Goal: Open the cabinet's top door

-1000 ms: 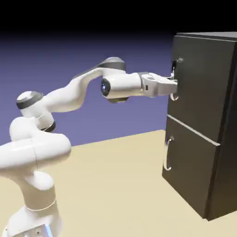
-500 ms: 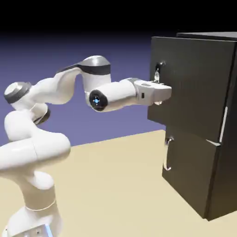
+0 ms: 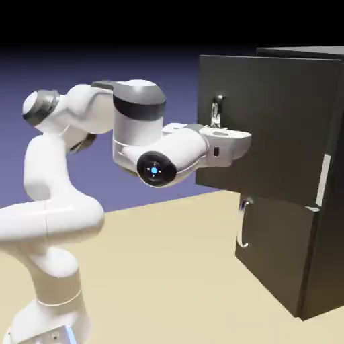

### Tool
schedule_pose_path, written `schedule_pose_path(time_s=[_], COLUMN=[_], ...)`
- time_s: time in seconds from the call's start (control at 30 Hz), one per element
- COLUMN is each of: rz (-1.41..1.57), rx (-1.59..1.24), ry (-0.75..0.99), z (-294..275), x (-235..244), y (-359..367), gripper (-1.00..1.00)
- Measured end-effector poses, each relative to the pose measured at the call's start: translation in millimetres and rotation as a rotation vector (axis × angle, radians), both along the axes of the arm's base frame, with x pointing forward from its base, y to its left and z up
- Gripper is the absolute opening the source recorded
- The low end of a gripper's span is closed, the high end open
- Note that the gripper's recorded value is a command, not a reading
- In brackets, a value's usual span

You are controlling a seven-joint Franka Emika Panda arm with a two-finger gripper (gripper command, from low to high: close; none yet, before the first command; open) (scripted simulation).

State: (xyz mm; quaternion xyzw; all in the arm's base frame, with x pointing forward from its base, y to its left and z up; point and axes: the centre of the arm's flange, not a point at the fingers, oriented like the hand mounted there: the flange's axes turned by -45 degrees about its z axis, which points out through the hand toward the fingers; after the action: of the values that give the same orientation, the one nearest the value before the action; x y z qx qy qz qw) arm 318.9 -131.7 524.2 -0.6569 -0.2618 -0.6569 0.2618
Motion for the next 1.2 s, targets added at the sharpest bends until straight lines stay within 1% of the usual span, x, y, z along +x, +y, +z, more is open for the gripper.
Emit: schedule_pose_path(time_s=[0.3, 0.67, 0.9, 1.2], rz=[0.263, 0.536, 0.621, 0.666], rx=[0.000, 0.000, 0.001, -0.001], ry=[0.000, 0.000, 0.000, -0.001], z=[0, 0, -1, 1], x=[-11, -2, 5, 10], y=[-74, -151, -174, -185], gripper=[-1.00, -1.00, -1.00, -1.00])
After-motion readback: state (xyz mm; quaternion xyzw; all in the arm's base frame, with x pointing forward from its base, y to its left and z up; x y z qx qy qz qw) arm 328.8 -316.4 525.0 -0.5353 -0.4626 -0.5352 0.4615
